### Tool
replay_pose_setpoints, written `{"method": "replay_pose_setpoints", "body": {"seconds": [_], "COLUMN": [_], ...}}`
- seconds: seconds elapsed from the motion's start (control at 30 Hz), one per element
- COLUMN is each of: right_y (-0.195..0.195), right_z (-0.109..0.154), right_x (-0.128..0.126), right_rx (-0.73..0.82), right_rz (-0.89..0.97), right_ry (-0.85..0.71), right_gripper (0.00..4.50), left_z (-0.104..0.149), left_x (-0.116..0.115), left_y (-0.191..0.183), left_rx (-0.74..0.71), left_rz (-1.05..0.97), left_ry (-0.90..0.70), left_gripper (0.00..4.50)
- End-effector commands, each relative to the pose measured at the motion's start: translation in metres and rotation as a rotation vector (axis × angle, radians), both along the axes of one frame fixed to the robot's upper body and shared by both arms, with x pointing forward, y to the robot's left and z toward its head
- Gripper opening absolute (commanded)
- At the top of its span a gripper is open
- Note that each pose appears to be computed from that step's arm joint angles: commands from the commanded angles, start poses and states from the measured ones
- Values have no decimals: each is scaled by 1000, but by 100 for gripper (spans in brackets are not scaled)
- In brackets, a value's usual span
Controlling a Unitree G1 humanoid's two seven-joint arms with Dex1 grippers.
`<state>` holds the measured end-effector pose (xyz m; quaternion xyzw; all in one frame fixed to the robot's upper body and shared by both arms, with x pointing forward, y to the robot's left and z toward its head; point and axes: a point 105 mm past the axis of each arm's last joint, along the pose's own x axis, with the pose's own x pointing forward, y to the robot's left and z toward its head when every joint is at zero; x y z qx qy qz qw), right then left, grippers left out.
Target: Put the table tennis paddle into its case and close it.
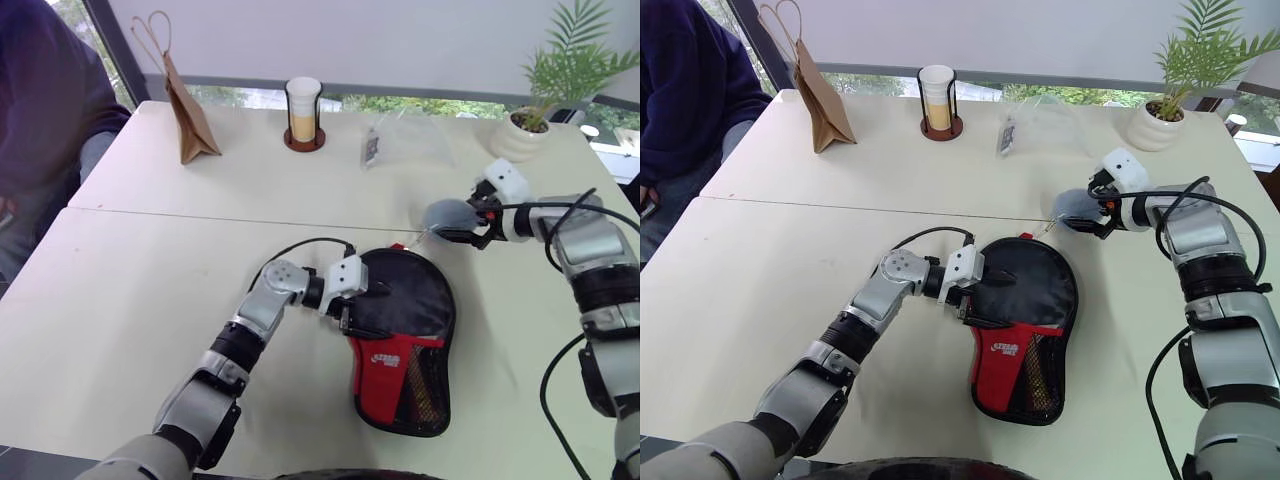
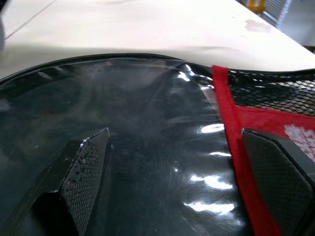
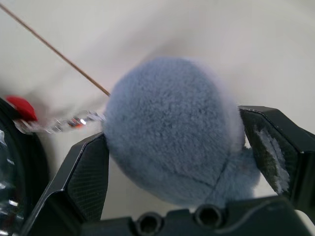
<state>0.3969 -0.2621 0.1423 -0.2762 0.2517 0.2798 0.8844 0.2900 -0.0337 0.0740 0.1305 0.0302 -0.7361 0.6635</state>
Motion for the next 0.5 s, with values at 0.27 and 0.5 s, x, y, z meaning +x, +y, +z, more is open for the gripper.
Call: {"method": "replay_pose_setpoints", "body": {"seconds": [0.27, 0.5], "right_y": [-3, -3], "right_z": [12, 12], "right_x": [11, 7], "right_rx": [-82, -85], "right_rz": [45, 61], "right_ry": [-41, -44], "right_gripper": [359, 16], "left_z": [-23, -31], "left_x": [-4, -10], "left_y": [-6, 0], "left_rx": [67, 115], "left_rz": [18, -19], "left_ry": [35, 70], "left_gripper": [450, 450]}}
